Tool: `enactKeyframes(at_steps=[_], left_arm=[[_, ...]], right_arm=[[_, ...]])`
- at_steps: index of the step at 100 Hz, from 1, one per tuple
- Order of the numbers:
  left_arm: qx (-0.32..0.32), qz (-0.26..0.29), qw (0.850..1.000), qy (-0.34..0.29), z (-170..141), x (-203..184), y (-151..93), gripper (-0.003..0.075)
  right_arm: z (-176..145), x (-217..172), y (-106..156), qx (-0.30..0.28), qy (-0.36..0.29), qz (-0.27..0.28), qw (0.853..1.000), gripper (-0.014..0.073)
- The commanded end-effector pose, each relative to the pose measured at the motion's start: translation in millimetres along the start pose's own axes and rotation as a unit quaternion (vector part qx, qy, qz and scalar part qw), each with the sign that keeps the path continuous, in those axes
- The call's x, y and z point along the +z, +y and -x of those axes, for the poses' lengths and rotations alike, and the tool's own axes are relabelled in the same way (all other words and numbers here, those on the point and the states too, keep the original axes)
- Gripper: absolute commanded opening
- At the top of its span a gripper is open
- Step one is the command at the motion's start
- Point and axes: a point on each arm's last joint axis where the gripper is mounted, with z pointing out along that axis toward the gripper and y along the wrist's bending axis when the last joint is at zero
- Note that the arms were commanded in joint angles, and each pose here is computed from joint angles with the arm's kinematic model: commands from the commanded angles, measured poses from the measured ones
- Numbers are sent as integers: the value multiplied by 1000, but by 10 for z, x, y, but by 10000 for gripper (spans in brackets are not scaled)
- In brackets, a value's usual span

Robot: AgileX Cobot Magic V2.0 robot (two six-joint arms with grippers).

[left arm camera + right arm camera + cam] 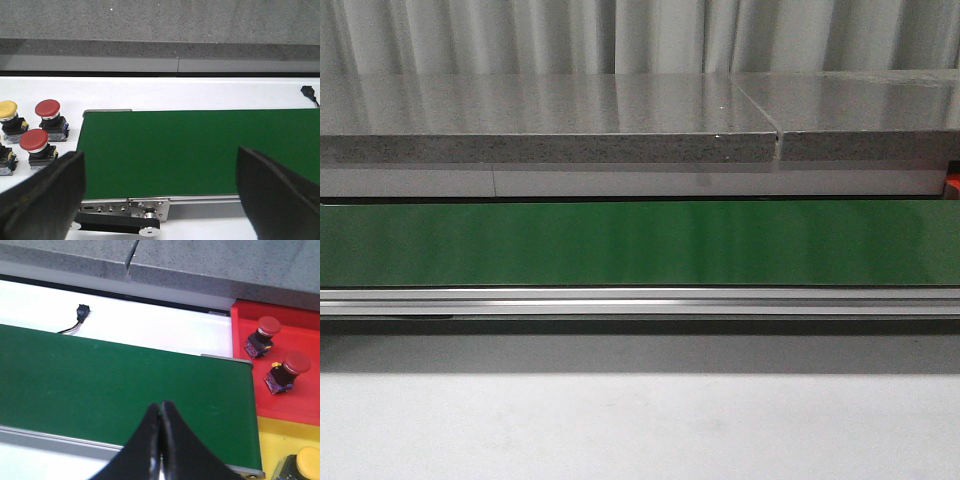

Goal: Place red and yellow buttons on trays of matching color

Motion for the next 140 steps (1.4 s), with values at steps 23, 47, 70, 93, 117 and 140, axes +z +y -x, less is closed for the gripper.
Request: enactKeyframes(at_steps=[23,47,70,93,117,140], left_arm=[[-75,11,994,-74,375,-14,28,627],[-165,95,982,-7,741,422,344,627],[-223,162,959,61,796,1049,857,627],[-255,183,939,138,558,1589,1162,618],[-259,188,932,169,396,1932,1296,618],[-260,190,927,190,340,2206,1410,618]], right_arm=[[136,-53,-9,-2,-46,-7,999,-68],[136,-53,-9,-2,-46,-7,999,-68],[136,-53,-9,-2,-46,-7,999,-68],[136,-53,-9,-2,-46,-7,999,-68],[136,-53,-9,-2,-46,-7,999,-68],[136,-53,-9,-2,-46,-7,999,-68]])
